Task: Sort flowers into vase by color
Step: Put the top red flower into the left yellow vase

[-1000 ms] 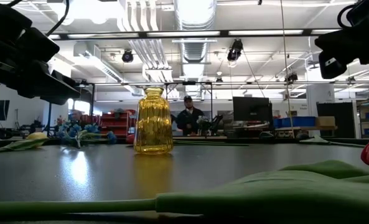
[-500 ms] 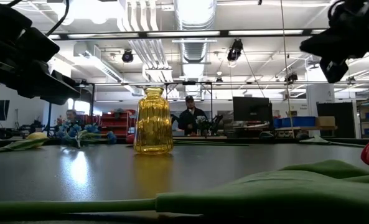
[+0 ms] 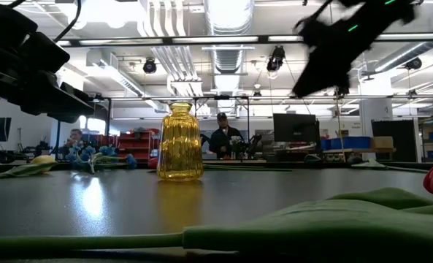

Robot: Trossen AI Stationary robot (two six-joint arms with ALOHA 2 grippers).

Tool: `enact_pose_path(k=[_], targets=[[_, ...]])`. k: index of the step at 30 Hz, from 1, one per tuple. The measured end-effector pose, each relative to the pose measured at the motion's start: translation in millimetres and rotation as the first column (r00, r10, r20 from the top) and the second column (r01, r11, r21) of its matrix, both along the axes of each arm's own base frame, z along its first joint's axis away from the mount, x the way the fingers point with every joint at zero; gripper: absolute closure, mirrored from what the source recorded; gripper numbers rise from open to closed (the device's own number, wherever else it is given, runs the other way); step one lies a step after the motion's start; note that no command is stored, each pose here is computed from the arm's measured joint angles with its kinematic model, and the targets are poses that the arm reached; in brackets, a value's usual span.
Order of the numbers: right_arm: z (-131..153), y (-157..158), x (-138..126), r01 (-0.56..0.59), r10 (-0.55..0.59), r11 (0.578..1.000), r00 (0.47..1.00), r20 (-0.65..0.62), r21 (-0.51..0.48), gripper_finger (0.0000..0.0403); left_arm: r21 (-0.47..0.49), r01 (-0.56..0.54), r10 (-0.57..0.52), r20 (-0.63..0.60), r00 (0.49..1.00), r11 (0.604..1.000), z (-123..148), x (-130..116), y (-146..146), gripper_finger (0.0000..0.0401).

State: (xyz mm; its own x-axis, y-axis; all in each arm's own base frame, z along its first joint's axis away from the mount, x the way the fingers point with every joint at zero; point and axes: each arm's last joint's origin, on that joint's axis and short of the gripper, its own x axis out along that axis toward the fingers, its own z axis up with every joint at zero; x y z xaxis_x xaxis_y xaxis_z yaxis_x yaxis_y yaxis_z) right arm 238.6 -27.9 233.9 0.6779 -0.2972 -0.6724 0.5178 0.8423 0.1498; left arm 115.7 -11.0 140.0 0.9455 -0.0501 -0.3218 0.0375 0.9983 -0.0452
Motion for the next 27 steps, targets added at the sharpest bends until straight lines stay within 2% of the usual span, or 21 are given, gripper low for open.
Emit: enact_pose_path(k=[3,6,8,12,15,17,19,20,21,23,24,26,27], targets=[[2,-37,33,0.031,-0.03,0.998,0.999,-0.017,0.055,0.0268,0.0,0.0,0.0,0.001,1.0,1.0,0,0,0,0.0388],[-2,-69,62,-0.008,0.014,0.996,0.998,-0.066,0.087,0.0233,0.0,0.0,0.0,0.001,1.0,1.0,0,0,0,0.0388],[-2,-86,82,-0.077,0.081,0.996,0.992,-0.099,0.041,0.0217,0.025,-0.018,0.018,0.006,1.0,1.0,0,0,1,0.0388],[-4,-115,122,-0.207,0.192,0.976,0.963,-0.19,-0.065,0.0205,0.165,-0.04,0.038,0.015,0.999,0.985,1,0,3,0.0388],[-13,-132,149,-0.293,0.257,0.948,0.936,-0.242,-0.127,0.0205,0.175,-0.038,0.036,0.019,0.999,0.984,1,0,3,0.0388],[-19,-144,165,-0.331,0.283,0.93,0.923,-0.262,-0.162,0.0208,0.125,-0.068,0.06,0.063,0.996,0.99,5,2,3,0.0388],[-28,-160,178,-0.343,0.288,0.922,0.918,-0.271,-0.182,0.0211,-0.105,-0.103,0.116,0.128,0.985,0.989,12,4,2,0.0388],[-34,-168,183,-0.334,0.278,0.926,0.919,-0.278,-0.178,0.0213,-0.235,-0.11,0.152,0.168,0.974,0.966,18,5,2,0.0388],[-40,-177,187,-0.326,0.27,0.93,0.919,-0.286,-0.168,0.0214,-0.37,-0.107,0.196,0.212,0.957,0.923,24,6,2,0.0388],[-48,-193,194,-0.329,0.281,0.935,0.915,-0.29,-0.132,0.0218,-0.607,-0.071,0.293,0.274,0.916,0.791,36,6,3,0.0388],[-50,-200,197,-0.33,0.287,0.937,0.913,-0.291,-0.112,0.022,-0.702,-0.041,0.342,0.294,0.893,0.711,41,5,4,0.0388],[-55,-212,202,-0.337,0.302,0.938,0.909,-0.287,-0.081,0.0224,-0.829,0.038,0.422,0.322,0.847,0.558,51,4,5,0.0388],[-58,-217,205,-0.342,0.311,0.937,0.906,-0.289,-0.065,0.0226,-0.857,0.077,0.457,0.345,0.82,0.509,55,2,6,0.0388]])
